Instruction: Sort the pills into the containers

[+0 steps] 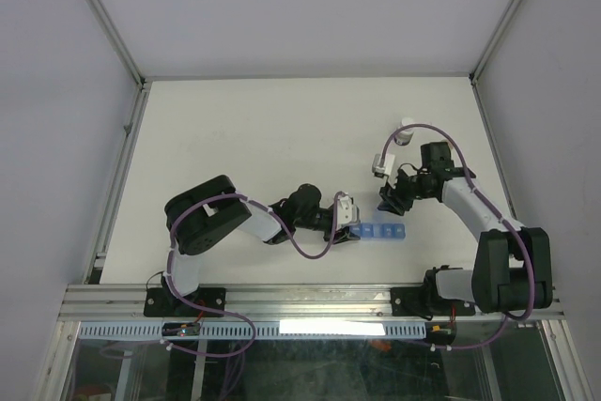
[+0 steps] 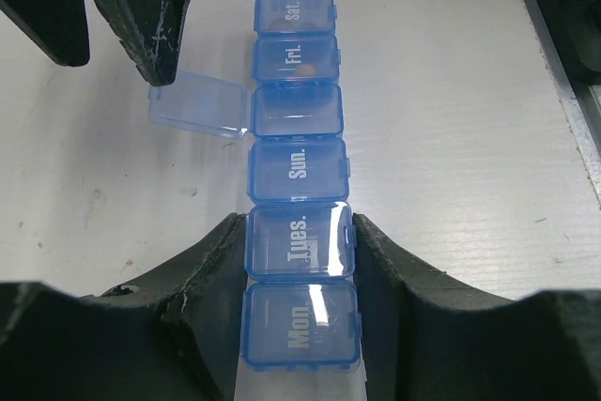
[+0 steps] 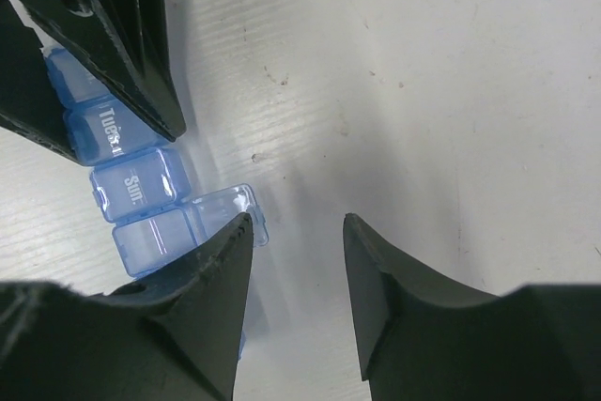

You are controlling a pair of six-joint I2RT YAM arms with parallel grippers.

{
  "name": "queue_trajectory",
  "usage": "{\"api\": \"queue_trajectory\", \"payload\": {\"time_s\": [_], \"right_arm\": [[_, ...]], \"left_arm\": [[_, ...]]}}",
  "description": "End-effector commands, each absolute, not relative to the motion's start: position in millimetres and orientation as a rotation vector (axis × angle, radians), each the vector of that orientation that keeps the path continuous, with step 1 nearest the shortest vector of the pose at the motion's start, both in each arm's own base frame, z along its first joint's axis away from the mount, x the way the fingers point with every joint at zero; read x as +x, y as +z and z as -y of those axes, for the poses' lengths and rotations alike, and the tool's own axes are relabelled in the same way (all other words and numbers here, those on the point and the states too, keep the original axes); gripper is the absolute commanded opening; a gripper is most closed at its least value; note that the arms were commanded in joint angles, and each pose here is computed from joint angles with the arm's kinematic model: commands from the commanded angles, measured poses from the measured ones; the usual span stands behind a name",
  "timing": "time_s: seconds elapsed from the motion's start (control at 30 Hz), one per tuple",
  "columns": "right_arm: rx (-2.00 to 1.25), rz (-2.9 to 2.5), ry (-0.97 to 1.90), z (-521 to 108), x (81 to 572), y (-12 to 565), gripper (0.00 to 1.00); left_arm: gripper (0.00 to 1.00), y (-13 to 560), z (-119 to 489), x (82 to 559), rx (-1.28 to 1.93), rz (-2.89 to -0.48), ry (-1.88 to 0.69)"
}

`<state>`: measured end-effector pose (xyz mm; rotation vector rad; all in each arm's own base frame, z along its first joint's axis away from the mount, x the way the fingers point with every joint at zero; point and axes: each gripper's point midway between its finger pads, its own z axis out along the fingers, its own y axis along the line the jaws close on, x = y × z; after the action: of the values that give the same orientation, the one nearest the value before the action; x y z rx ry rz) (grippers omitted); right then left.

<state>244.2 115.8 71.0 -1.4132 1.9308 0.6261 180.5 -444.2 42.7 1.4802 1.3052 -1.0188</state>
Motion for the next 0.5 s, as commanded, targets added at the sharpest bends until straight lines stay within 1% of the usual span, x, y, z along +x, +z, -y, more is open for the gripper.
{"api": "queue_trajectory", "payload": {"time_s": [0.0, 0.37, 0.47], "right_arm": [[-1.437, -1.937, 0.577, -118, 252, 65, 0.45], [-1.539, -2.006, 0.555, -124, 245, 39, 0.44], [-1.531, -2.029, 0.555, -126, 248, 40, 0.45]], "left_arm": [[0.00, 80, 455, 177, 1.454, -1.170, -1.040], [0.00, 80, 454, 184, 1.421, -1.197, -1.006], [0.00, 80, 454, 186, 1.411, -1.205, -0.994]]}}
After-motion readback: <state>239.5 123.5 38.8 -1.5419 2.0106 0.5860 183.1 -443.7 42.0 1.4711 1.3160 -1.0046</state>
